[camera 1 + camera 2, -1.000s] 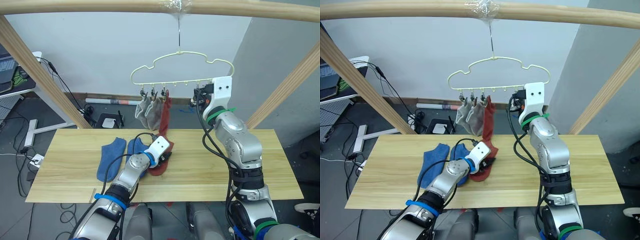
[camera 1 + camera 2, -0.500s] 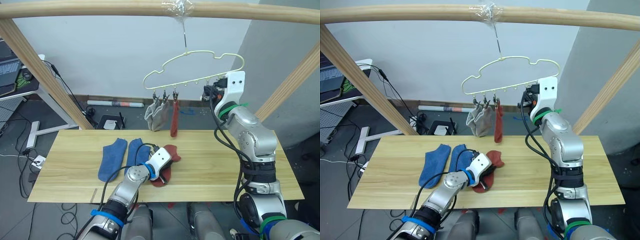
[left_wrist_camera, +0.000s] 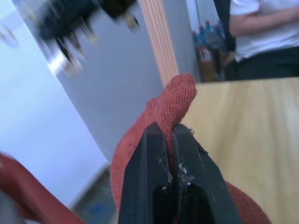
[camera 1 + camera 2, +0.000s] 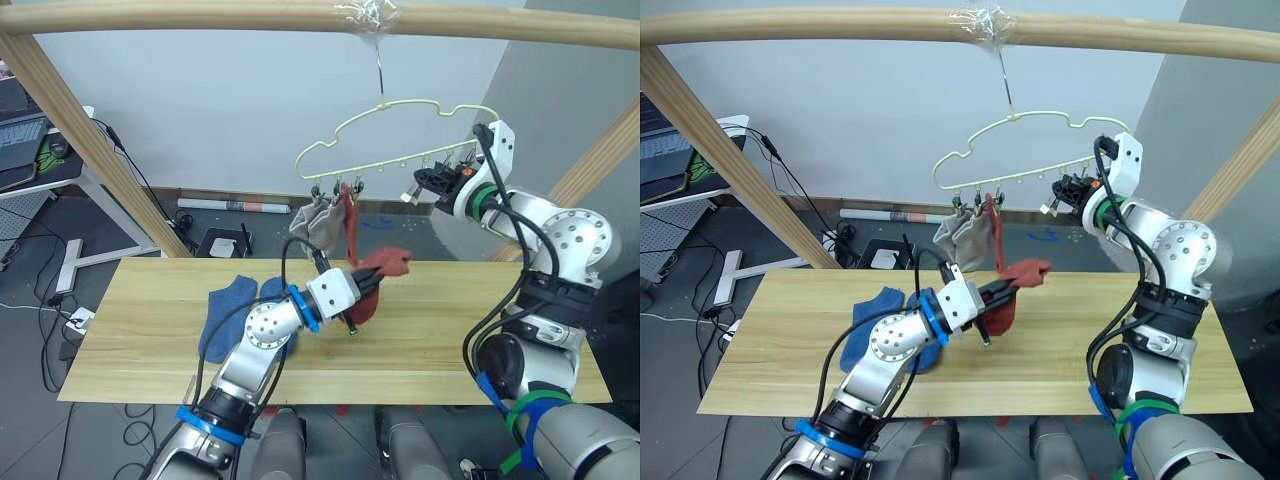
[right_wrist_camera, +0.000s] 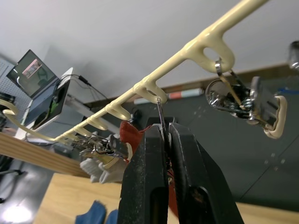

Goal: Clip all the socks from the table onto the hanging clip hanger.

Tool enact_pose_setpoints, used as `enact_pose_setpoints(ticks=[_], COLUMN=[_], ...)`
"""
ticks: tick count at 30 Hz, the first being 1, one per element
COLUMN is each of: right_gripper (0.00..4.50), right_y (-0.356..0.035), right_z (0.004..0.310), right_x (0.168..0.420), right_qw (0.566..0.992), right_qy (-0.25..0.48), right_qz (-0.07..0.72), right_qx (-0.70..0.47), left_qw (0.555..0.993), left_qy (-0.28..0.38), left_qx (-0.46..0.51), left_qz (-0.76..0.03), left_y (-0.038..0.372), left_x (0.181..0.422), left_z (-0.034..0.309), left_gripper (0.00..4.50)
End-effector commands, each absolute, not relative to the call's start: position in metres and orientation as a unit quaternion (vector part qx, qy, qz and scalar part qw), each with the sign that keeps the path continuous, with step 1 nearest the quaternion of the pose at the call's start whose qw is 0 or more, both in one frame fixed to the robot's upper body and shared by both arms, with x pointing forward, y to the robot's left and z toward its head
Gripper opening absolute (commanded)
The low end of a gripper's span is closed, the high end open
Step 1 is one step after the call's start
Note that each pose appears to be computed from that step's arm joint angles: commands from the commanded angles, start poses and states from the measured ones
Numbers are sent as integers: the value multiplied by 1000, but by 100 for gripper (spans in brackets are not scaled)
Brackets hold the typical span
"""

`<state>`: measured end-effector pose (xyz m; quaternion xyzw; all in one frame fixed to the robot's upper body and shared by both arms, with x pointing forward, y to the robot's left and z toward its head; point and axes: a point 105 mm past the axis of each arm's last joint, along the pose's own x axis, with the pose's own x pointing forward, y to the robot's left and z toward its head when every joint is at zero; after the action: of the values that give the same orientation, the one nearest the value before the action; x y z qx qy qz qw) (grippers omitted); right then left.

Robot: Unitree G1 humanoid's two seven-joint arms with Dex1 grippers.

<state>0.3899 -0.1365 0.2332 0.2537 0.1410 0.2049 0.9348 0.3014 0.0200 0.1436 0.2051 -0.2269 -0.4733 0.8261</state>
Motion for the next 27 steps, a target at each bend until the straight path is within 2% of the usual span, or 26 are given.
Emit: enact_pose_setpoints(ticks=[1,6,11,27], right_gripper=[0,0,0,0], right_y=[-154,-153,-151,-145], right_z=[209,207,205,206], right_x=[386,380,378,374], right_qw=[926,916,911,906], right_qy=[198,221,225,220], right_qz=[162,171,170,180], right_qx=[277,288,302,315], left_qw=[818,823,839,840], left_qy=[-285,-310,-301,-315], left_qx=[212,210,194,190], left_qz=[-453,-428,-410,-399], left_y=[16,16,20,20], left_x=[299,304,315,320], left_z=[163,172,173,180], left_gripper=[3,3,3,3])
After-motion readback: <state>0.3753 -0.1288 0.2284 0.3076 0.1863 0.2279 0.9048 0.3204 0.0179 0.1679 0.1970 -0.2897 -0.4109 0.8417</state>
